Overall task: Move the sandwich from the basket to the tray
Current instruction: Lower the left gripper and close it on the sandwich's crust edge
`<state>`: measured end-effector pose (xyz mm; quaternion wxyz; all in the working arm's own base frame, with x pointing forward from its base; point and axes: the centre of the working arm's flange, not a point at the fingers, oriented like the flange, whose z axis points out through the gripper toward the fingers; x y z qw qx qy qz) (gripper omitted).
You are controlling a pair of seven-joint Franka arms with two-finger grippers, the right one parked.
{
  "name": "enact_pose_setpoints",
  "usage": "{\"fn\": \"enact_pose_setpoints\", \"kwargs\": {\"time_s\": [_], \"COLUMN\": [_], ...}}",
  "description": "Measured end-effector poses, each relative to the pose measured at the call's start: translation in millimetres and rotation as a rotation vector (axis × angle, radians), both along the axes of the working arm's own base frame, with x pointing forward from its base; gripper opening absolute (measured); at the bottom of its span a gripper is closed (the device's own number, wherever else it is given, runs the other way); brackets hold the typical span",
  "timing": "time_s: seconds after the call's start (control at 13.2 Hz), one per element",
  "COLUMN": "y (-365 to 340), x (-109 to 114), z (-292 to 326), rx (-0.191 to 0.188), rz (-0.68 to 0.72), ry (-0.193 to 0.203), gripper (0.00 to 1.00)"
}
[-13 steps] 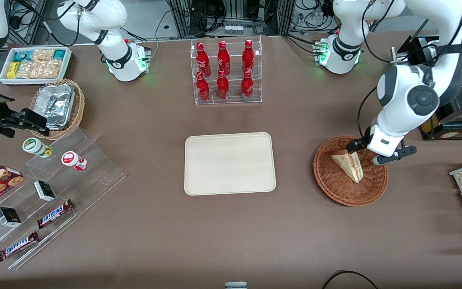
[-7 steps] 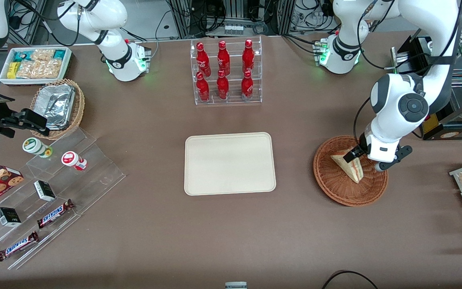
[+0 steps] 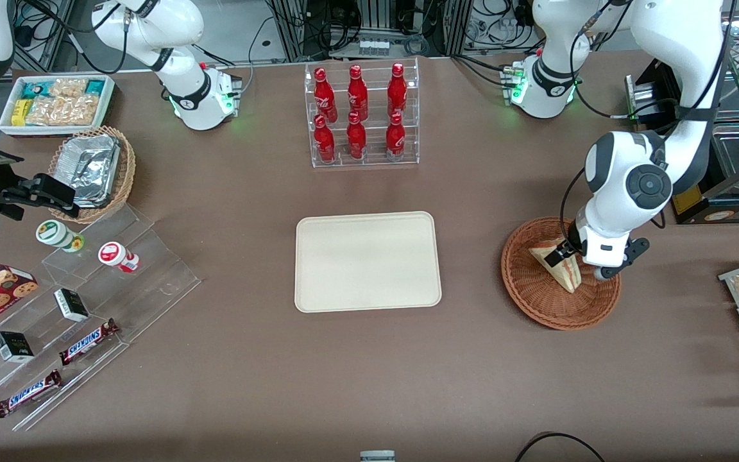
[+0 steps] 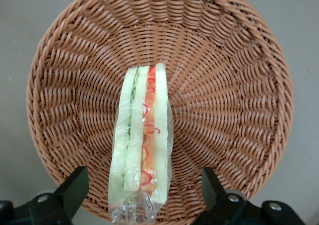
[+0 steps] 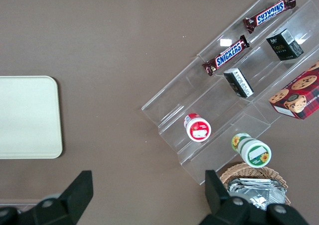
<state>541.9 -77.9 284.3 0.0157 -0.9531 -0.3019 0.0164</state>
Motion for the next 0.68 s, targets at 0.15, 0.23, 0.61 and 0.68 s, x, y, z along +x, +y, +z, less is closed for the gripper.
{"fn": "enact_pose_setpoints", "kwargs": {"time_s": [0.15, 0.23, 0.61, 0.68], "y": [0, 0, 1, 1], "x": [-1, -1, -4, -5], "z": [-7, -10, -26, -28], "rx": [0.001, 0.002, 0.005, 0.005], "rz": [0.003, 0.004, 0.006, 0.007], "ry": [0.012, 0.018, 0.044, 0.049], "gripper": [1.00, 1.00, 0.97, 0.96]}}
